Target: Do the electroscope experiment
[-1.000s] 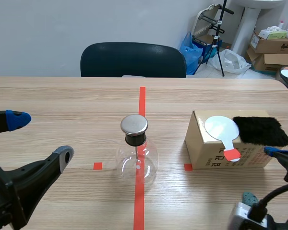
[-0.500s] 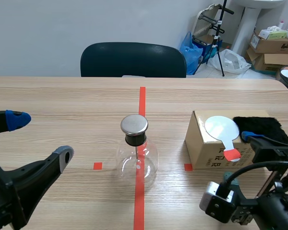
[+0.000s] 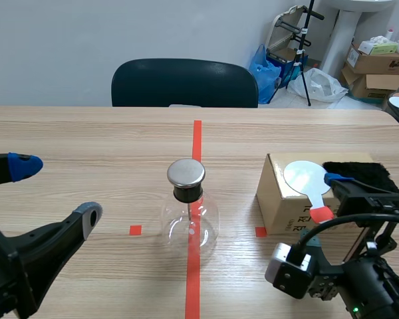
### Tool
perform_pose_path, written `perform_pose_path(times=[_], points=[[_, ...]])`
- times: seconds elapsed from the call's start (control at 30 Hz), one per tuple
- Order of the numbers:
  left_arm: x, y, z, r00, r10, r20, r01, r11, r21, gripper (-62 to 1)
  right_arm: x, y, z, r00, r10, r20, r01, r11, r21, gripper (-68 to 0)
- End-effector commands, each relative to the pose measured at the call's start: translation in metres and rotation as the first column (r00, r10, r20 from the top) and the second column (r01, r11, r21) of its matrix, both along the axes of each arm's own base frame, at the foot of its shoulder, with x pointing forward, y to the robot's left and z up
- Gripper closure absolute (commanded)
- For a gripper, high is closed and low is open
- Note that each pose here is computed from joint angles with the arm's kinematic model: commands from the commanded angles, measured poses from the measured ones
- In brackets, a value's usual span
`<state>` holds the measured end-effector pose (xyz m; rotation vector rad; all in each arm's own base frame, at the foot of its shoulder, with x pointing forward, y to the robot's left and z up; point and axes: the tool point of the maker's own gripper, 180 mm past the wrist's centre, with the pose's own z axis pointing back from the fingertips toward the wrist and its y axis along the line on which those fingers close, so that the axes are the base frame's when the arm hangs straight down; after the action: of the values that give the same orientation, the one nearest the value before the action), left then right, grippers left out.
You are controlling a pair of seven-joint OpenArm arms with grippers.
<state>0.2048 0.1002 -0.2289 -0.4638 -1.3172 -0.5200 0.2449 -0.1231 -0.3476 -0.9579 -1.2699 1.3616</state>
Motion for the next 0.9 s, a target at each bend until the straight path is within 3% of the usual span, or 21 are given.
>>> perform_pose_path(times=[0.0, 0.67, 0.77, 0.87], points=[[0.0011, -0.0031, 0.0102, 1.0, -0.002, 0.028, 0.002, 1.0, -0.021, -62.3, 0.0081, -0.0025, 0.0117, 0.999, 0.003, 0.043, -0.003, 1.0, -0.009, -67.9], [0.0011, -0.0031, 0.0102, 1.0, -0.002, 0.028, 0.002, 1.0, -0.021, -62.3, 0.0106, -0.0027, 0.0135, 0.999, 0.002, 0.05, -0.002, 1.0, -0.009, -67.1], [0.0011, -0.0031, 0.0102, 1.0, -0.002, 0.028, 0.002, 1.0, -0.021, -62.3, 0.0106, -0.0028, 0.0135, 0.999, 0.002, 0.05, -0.002, 1.0, -0.009, -55.3], [0.0011, -0.0031, 0.0102, 1.0, -0.002, 0.028, 0.002, 1.0, -0.021, -62.3, 0.0106, -0.0034, 0.0134, 0.999, -0.001, 0.049, 0.002, 1.0, -0.01, -37.9]])
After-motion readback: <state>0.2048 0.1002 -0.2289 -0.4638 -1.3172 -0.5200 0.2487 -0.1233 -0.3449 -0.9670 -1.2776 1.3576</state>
